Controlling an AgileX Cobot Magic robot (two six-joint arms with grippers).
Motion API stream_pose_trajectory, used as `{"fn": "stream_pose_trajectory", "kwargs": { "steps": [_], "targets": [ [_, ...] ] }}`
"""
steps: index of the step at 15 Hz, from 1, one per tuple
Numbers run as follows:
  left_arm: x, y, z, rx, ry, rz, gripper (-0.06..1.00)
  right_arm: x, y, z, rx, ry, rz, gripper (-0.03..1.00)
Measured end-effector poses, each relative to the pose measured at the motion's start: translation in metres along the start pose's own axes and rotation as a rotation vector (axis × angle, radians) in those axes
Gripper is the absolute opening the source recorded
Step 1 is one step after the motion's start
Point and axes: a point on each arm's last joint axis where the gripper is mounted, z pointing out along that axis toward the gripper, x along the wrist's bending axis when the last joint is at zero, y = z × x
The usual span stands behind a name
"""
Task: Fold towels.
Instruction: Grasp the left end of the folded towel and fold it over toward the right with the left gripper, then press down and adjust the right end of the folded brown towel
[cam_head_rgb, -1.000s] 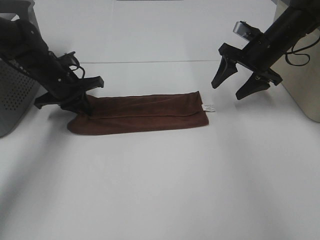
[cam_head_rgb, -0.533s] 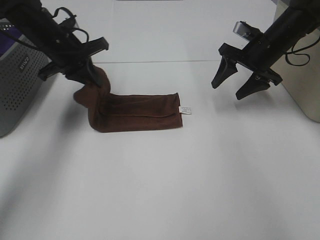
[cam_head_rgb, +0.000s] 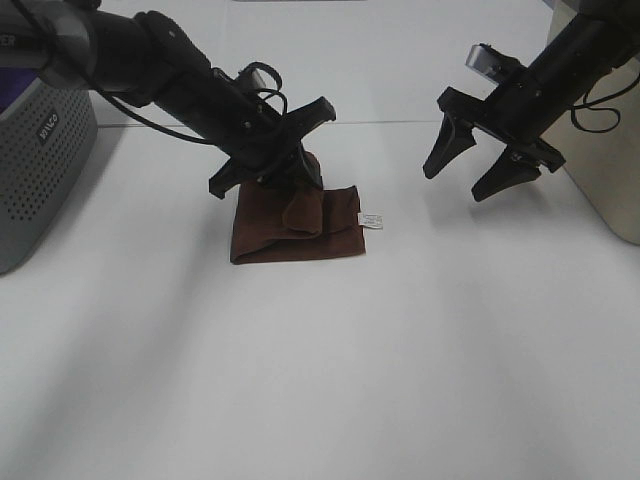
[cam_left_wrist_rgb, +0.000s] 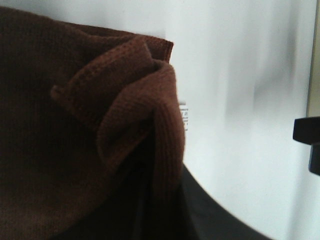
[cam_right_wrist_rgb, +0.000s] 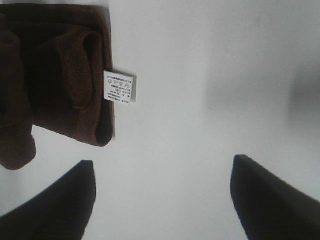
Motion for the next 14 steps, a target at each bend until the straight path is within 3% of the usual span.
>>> {"fn": "stream_pose_trajectory", "kwargs": {
  "steps": [4,5,7,10,11,12,14],
  "targets": [
    [-0.013,0.0,0.009,-0.073,-0.092,-0.116,0.56,0.0,-0.001,0.0,0.012,0.004,0.0,0.71],
    [-0.015,0.0,0.008,-0.075,-0.116,-0.149,0.62,0.001,-0.002,0.0,0.021,0.011,0.002,0.71],
    [-0.016,0.002,0.008,-0.08,-0.13,-0.131,0.66,0.004,-0.002,0.0,0.026,0.047,0.013,0.71],
    [-0.01,0.014,-0.008,-0.123,-0.108,-0.002,0.66,0.015,-0.002,-0.001,0.025,0.158,0.012,0.71],
    [-0.005,0.024,-0.022,-0.156,-0.093,0.039,0.66,0.025,-0.001,0.001,0.016,0.218,-0.014,0.71],
    [0.008,0.041,-0.045,-0.208,-0.055,0.084,0.66,0.056,-0.003,0.01,0.017,0.324,-0.097,0.71],
    [0.03,0.054,-0.059,-0.219,0.005,0.112,0.67,0.089,-0.004,0.025,-0.007,0.389,-0.16,0.71]
  ]
}}
